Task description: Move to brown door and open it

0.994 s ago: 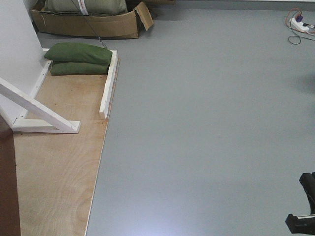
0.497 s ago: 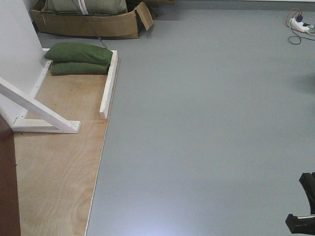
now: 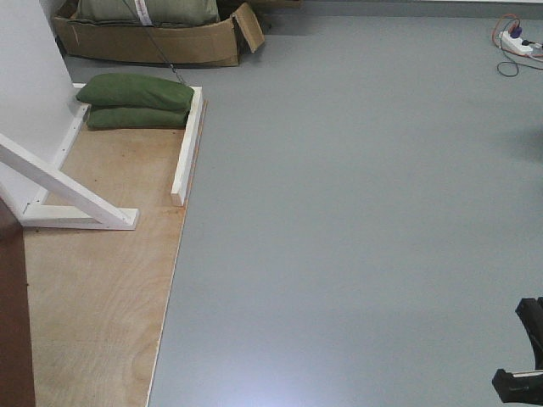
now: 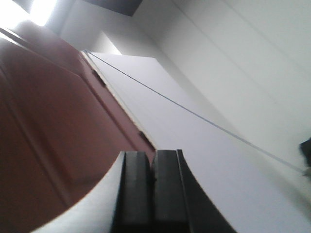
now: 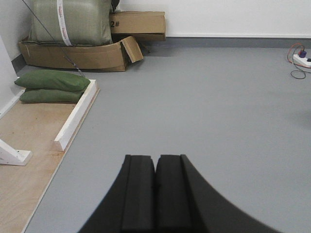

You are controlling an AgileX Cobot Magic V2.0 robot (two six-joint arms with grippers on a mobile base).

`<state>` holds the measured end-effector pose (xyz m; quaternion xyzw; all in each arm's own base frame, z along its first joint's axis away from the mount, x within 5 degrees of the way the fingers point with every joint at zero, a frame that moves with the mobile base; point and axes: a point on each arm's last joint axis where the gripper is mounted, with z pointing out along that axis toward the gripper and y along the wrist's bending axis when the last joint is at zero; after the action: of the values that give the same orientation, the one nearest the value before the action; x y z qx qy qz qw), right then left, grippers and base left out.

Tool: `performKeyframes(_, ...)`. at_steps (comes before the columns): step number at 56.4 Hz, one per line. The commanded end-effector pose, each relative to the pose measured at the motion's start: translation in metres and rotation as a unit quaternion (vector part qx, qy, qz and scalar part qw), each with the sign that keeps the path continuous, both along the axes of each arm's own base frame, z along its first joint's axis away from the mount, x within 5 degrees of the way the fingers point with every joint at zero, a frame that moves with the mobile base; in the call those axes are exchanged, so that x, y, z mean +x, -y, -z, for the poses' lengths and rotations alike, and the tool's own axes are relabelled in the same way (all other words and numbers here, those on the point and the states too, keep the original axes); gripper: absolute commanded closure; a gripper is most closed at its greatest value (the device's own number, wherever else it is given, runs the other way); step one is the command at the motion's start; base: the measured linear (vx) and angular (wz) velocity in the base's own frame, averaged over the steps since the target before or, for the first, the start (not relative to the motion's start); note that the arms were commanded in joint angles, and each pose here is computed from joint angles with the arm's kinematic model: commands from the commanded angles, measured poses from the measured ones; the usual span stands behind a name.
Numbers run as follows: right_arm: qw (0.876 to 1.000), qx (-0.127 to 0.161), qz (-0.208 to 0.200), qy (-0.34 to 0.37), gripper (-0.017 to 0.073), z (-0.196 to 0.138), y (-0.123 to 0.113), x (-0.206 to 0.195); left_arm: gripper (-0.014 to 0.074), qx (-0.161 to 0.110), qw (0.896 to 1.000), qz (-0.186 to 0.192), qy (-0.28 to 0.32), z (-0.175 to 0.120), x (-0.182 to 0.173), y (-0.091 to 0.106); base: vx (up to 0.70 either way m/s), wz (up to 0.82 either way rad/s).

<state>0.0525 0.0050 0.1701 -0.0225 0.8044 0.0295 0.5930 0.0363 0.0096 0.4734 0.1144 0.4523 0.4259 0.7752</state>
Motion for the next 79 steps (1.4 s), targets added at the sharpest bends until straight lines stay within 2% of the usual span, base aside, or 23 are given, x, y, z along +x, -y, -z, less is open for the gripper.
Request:
performKeyframes(1, 0.999, -0.002, 0.001, 0.04, 0.0559, -0.006, 0.0, 0.002, 0.0527, 0.068, 0.995, -0.06, 0.043, -0.023, -0.007, 0.0, 0.0, 0.0)
performKeyframes(8, 0.999, -0.002, 0.001, 0.04, 0.0559, -0.006, 0.0, 0.002, 0.0527, 0.12, 0.983, -0.127, 0.063, -0.036, -0.014, 0.001, 0.0, 0.0)
performKeyframes(18, 0.999, -0.002, 0.001, 0.04, 0.0559, -0.006, 0.0, 0.002, 0.0527, 0.163, 0.964, -0.192, 0.089, -0.044, -0.023, 0.003, 0.0, 0.0)
performKeyframes(26, 0.999, -0.002, 0.001, 0.04, 0.0559, -0.006, 0.0, 0.002, 0.0527, 0.207, 0.942, -0.248, 0.093, -0.048, -0.028, 0.004, 0.0, 0.0)
performKeyframes(35, 0.999, -0.002, 0.001, 0.04, 0.0559, -0.006, 0.0, 0.002, 0.0527, 0.273, 0.903, -0.324, 0.076, -0.049, -0.03, 0.005, 0.0, 0.0)
performKeyframes(46, 0.999, -0.002, 0.001, 0.04, 0.0559, -0.006, 0.0, 0.002, 0.0527, 0.347, 0.84, -0.413, 0.058, -0.052, -0.033, 0.005, 0.0, 0.0)
performKeyframes(49, 0.999, -0.002, 0.001, 0.04, 0.0559, -0.006, 0.0, 0.002, 0.0527, 0.355, 0.831, -0.426, 0.055, -0.052, -0.034, 0.005, 0.0, 0.0)
performKeyframes(52, 0.999, -0.002, 0.001, 0.04, 0.0559, -0.006, 0.0, 0.002, 0.0527, 0.351, 0.83, -0.431, 0.055, -0.052, -0.035, 0.004, 0.0, 0.0)
performKeyframes(56, 0.999, -0.002, 0.001, 0.04, 0.0559, -0.006, 0.0, 0.002, 0.0527, 0.31, 0.851, -0.417, 0.073, -0.053, -0.038, 0.002, 0.0, 0.0)
performKeyframes(57, 0.999, -0.002, 0.001, 0.04, 0.0559, -0.006, 0.0, 0.002, 0.0527, 0.282, 0.865, -0.405, 0.083, -0.053, -0.039, 0.0, 0.0, 0.0)
performKeyframes(60, 0.999, -0.002, 0.001, 0.04, 0.0559, -0.006, 0.0, 0.002, 0.0527, 0.22, 0.894, -0.377, 0.103, -0.052, -0.041, -0.005, 0.0, 0.0)
performKeyframes(61, 0.999, -0.002, 0.001, 0.04, 0.0559, -0.006, 0.0, 0.002, 0.0527, 0.181, 0.908, -0.36, 0.115, -0.051, -0.042, -0.008, 0.0, 0.0)
performKeyframes(62, 0.999, -0.002, 0.001, 0.04, 0.0559, -0.006, 0.0, 0.002, 0.0527, 0.17, 0.912, -0.354, 0.119, -0.051, -0.042, -0.008, 0.0, 0.0)
performKeyframes(63, 0.999, -0.002, 0.001, 0.04, 0.0559, -0.006, 0.0, 0.002, 0.0527, 0.127, 0.923, -0.337, 0.131, -0.05, -0.044, -0.012, 0.0, 0.0)
performKeyframes(64, 0.999, -0.002, 0.001, 0.04, 0.0559, -0.006, 0.0, 0.002, 0.0527, 0.115, 0.925, -0.334, 0.138, -0.05, -0.045, -0.013, 0.0, 0.0)
performKeyframes(67, 0.999, -0.002, 0.001, 0.04, 0.0559, -0.006, 0.0, 0.002, 0.0527, 0.027, 0.931, -0.319, 0.175, -0.047, -0.051, -0.021, 0.0, 0.0)
performKeyframes(69, 0.999, -0.002, 0.001, 0.04, 0.0559, -0.006, 0.0, 0.002, 0.0527, -0.031, 0.923, -0.323, 0.206, -0.045, -0.057, -0.027, 0.0, 0.0)
performKeyframes(71, 0.999, -0.002, 0.001, 0.04, 0.0559, -0.006, 0.0, 0.002, 0.0527, -0.089, 0.906, -0.338, 0.24, -0.041, -0.065, -0.033, 0.0, 0.0)
performKeyframes(74, 0.999, -0.002, 0.001, 0.04, 0.0559, -0.006, 0.0, 0.002, 0.0527, -0.169, 0.86, -0.38, 0.295, -0.033, -0.081, -0.042, 0.0, 0.0)
performKeyframes(76, 0.999, -0.002, 0.001, 0.04, 0.0559, -0.006, 0.0, 0.002, 0.0527, -0.216, 0.822, -0.411, 0.329, -0.027, -0.092, -0.046, 0.0, 0.0)
performKeyframes(77, 0.999, -0.002, 0.001, 0.04, 0.0559, -0.006, 0.0, 0.002, 0.0527, -0.234, 0.799, -0.432, 0.347, -0.023, -0.099, -0.047, 0.0, 0.0)
performKeyframes(78, 0.999, -0.002, 0.001, 0.04, 0.0559, -0.006, 0.0, 0.002, 0.0527, -0.248, 0.782, -0.444, 0.359, -0.021, -0.103, -0.047, 0.0, 0.0)
performKeyframes(79, 0.999, -0.002, 0.001, 0.04, 0.0559, -0.006, 0.0, 0.002, 0.0527, -0.267, 0.758, -0.462, 0.375, -0.017, -0.109, -0.048, 0.0, 0.0)
